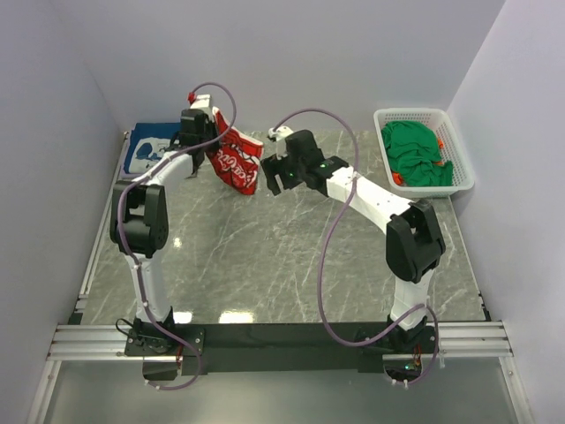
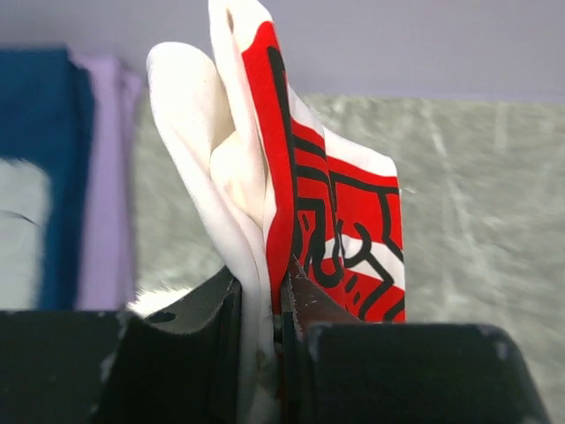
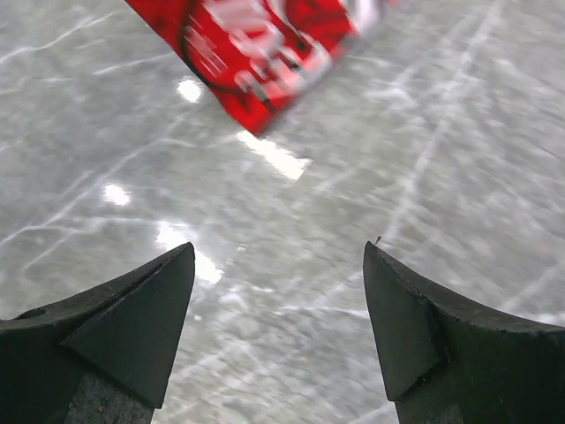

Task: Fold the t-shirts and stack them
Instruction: Neatly place the folded tshirt to the corner

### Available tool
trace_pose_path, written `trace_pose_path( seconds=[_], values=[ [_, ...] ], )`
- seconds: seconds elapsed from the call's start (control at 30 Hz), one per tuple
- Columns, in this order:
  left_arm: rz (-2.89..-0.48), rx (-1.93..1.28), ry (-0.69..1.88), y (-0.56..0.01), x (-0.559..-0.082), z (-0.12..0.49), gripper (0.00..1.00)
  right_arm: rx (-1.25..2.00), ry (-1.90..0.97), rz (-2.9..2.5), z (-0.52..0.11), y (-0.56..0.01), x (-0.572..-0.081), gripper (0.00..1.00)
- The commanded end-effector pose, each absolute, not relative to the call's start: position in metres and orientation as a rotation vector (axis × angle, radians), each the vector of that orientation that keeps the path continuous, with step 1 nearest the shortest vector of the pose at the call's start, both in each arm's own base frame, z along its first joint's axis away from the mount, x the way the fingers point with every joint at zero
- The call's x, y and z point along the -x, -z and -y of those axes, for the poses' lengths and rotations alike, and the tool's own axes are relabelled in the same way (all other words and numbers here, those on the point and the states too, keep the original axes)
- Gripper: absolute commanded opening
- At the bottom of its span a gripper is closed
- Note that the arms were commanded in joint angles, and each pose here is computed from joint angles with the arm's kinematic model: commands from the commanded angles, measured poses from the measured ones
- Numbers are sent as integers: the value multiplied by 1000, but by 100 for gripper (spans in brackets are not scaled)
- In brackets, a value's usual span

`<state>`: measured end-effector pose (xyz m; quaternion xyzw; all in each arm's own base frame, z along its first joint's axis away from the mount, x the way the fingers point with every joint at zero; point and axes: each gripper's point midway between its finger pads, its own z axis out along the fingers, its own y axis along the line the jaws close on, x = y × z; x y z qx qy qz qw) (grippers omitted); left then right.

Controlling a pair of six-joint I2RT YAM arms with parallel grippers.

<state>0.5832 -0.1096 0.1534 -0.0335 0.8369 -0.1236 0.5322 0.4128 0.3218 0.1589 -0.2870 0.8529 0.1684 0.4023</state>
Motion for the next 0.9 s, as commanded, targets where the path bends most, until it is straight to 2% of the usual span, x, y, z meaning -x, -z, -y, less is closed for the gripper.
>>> trace_pose_path(
  seconds=[0.0, 0.07, 0.4, 0.87],
  values=[
    [-1940, -42, 34, -176, -609, 76, 2, 712, -459, -2140, -316, -170, -407, 83],
    [-1949, -78, -24, -172, -615, 68, 3, 709, -458, -2147, -312, -168, -407, 83],
    [-1860, -193, -144, -226, -650, 19, 2, 730, -472, -2159, -312, -163, -405, 83],
    [-1790, -192, -153, -268, -653, 0, 1, 748, -477, -2173, -313, -155, -402, 83]
  ],
)
